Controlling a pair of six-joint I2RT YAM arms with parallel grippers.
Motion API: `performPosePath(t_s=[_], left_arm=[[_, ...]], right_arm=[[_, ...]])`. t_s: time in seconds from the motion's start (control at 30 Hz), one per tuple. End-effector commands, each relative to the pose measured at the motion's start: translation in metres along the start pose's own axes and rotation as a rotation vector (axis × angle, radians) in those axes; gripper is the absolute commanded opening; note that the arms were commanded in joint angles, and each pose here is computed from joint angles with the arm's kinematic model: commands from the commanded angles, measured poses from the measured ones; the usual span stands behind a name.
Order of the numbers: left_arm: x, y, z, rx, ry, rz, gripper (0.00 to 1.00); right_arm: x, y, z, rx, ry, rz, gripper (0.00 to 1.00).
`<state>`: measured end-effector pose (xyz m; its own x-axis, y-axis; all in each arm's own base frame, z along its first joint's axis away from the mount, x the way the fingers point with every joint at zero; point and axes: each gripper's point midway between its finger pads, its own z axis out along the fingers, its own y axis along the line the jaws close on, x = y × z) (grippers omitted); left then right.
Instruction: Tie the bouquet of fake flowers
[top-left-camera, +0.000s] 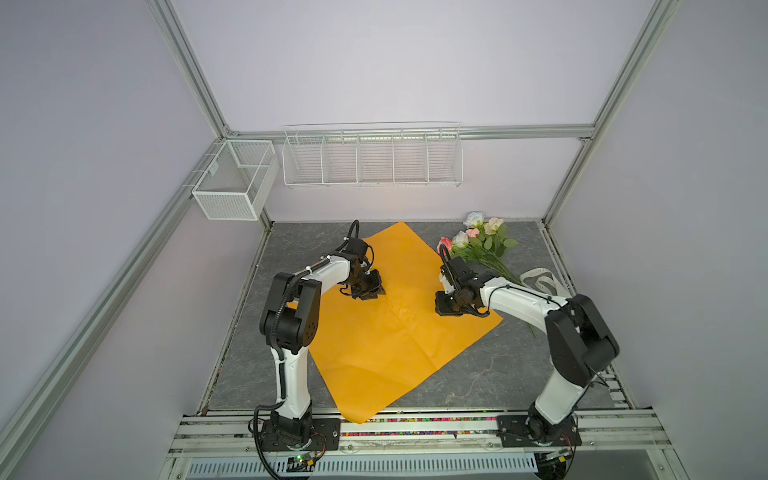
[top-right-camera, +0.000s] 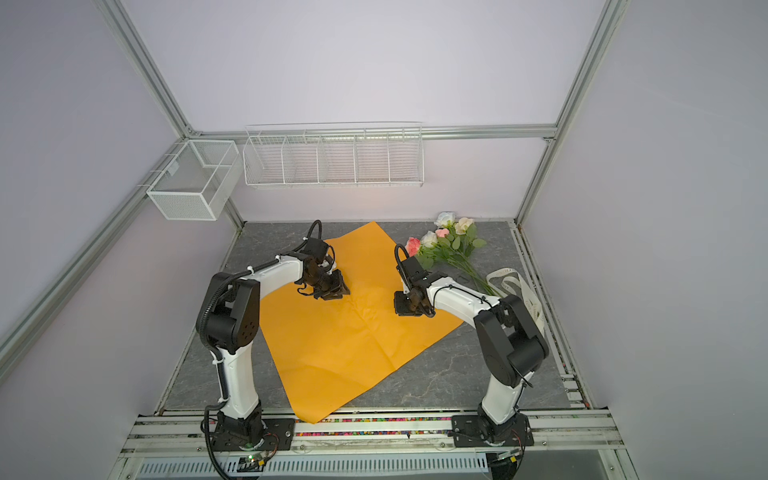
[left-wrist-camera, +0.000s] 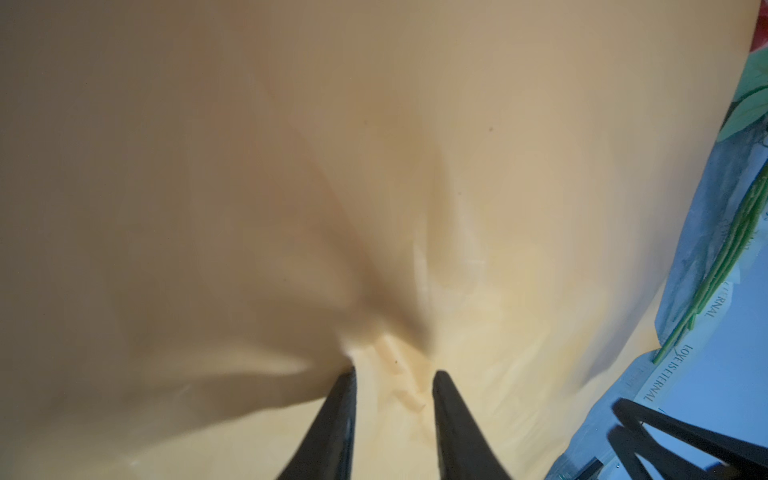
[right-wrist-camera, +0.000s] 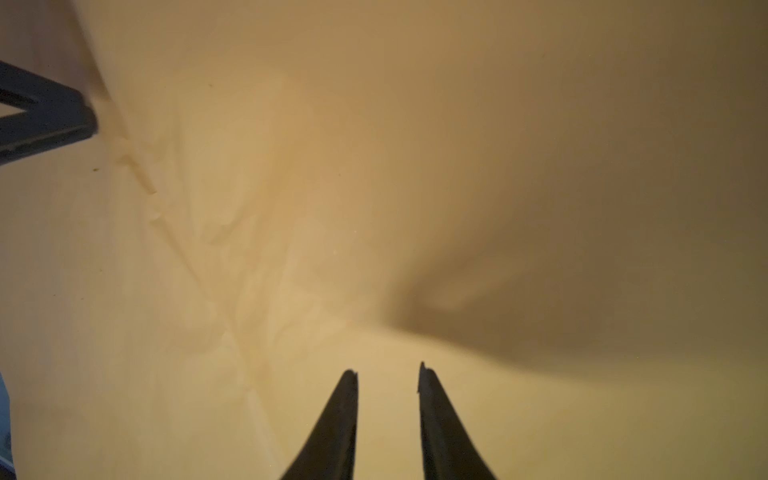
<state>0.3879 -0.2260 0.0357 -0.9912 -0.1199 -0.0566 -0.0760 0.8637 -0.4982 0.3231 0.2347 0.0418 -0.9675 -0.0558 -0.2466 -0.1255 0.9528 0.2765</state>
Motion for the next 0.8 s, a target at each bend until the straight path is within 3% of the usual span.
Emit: performPosePath(t_s=[0.0, 0.37, 0.57, 0.77], left_arm=[[-0.002, 0.003, 0.006, -0.018, 0.002, 0.001, 0.32], [-0.002, 0.018, 0.018, -0.038, -0.039, -0.084, 0.31], [-0.023, 0.019, 0.025, -0.039, -0.064, -0.110, 0.32], [-0.029, 0.020, 0.022, -0.038, -0.072, -0.121, 0.34]], right_arm=[[-0.021, 0.004, 0.014, 0.011, -0.022, -0.010, 0.24], [-0.042, -0.037, 0.061, 0.125, 0.067, -0.034, 0.20], [-0.061, -0.056, 0.066, 0.161, 0.071, 0.001, 0.20], [-0.053, -0.073, 0.066, 0.227, 0.078, 0.080, 0.20]])
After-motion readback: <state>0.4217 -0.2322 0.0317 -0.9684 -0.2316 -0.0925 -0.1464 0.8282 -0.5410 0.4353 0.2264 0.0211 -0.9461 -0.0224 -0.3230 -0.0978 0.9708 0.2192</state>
